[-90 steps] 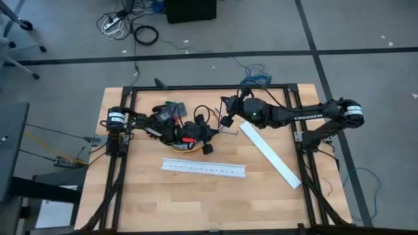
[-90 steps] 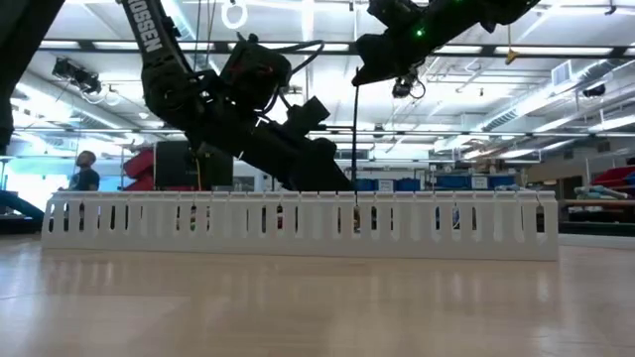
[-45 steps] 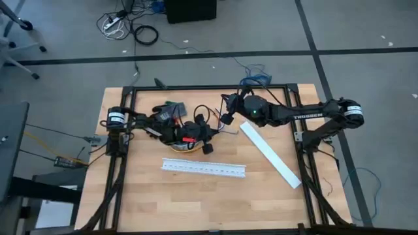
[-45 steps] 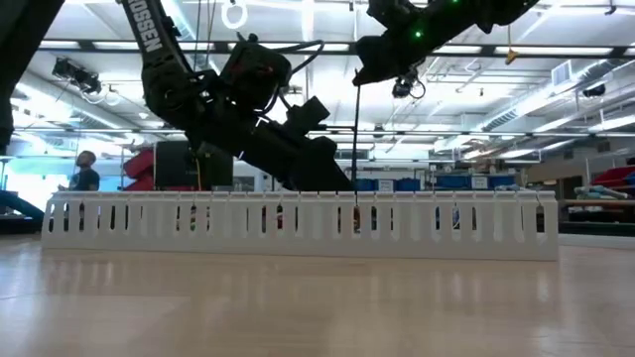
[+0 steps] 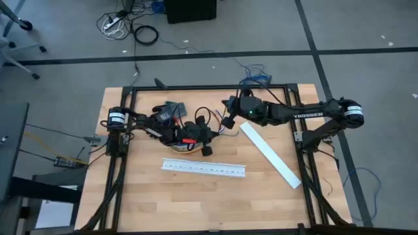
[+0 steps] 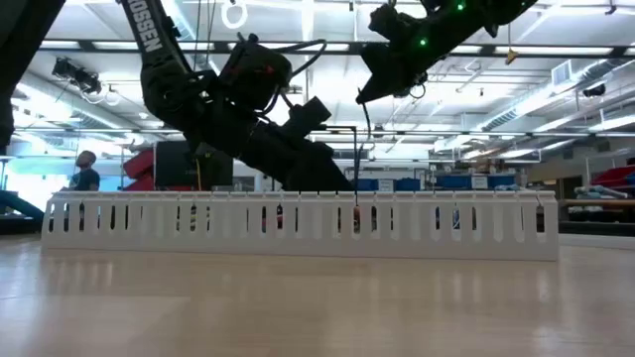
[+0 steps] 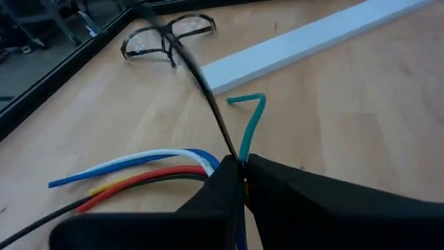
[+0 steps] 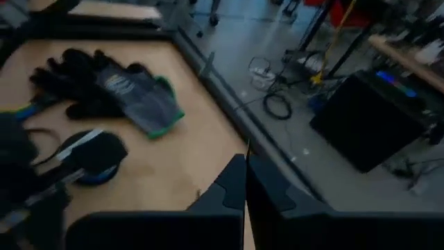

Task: Ziptie cables
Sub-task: Wrap the cable wires with the black zip tie

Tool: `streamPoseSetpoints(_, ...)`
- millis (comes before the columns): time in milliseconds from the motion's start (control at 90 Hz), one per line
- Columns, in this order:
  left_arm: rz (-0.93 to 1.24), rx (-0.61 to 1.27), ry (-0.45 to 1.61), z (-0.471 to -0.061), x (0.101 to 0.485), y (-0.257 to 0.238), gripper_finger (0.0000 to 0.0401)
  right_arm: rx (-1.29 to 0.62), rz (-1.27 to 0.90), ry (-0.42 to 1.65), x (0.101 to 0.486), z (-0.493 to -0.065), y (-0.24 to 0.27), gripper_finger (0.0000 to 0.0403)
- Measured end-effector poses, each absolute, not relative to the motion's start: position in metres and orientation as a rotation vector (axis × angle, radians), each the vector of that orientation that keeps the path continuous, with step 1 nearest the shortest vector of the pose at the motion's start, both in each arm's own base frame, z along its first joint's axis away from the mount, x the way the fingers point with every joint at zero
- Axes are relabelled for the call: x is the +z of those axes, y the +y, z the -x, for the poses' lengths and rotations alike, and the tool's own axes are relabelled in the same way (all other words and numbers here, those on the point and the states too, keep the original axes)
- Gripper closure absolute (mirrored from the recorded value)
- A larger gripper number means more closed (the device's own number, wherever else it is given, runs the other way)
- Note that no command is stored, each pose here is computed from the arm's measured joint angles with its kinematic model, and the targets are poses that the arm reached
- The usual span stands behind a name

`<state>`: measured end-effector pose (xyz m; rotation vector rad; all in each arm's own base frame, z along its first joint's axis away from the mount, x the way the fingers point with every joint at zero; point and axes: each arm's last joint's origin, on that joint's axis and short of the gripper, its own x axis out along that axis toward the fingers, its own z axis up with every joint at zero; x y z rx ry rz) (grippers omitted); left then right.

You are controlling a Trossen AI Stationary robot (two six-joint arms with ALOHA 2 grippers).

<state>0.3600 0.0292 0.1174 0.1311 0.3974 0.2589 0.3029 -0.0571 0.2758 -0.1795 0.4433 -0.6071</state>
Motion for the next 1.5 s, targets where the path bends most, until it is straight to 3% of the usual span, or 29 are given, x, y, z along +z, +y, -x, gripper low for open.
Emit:
streamPoseSetpoints(422, -0.133, 0.23, 0.378, -0.362, 0.12, 0.028, 0.0375, -0.532, 0.126, 0.485, 0.269, -0.302, -0.054, 0.0403)
streamPoseSetpoints(756, -0.08, 0.204, 0.36, -0.362, 0.122, 0.027, 0.0249, -0.527, 0.127, 0.497, 0.268, -0.302, -0.054, 0.0403)
streamPoseSetpoints(878, -0.091, 0.197, 0.369, -0.362, 0.123, 0.027, 0.0223, -0.526, 0.127, 0.522, 0.265, -0.301, -0.053, 0.0403)
streamPoseSetpoints(1211, -0.222, 0.144, 0.571, -0.329, 0.175, 0.016, 0.0228, -0.525, 0.117, 0.585, 0.254, -0.296, -0.054, 0.0403)
streamPoseSetpoints(1500, -0.303, 0.05, 0.934, -0.276, 0.192, -0.005, 0.0239, -0.518, 0.076, 0.609, 0.239, -0.291, -0.054, 0.0403)
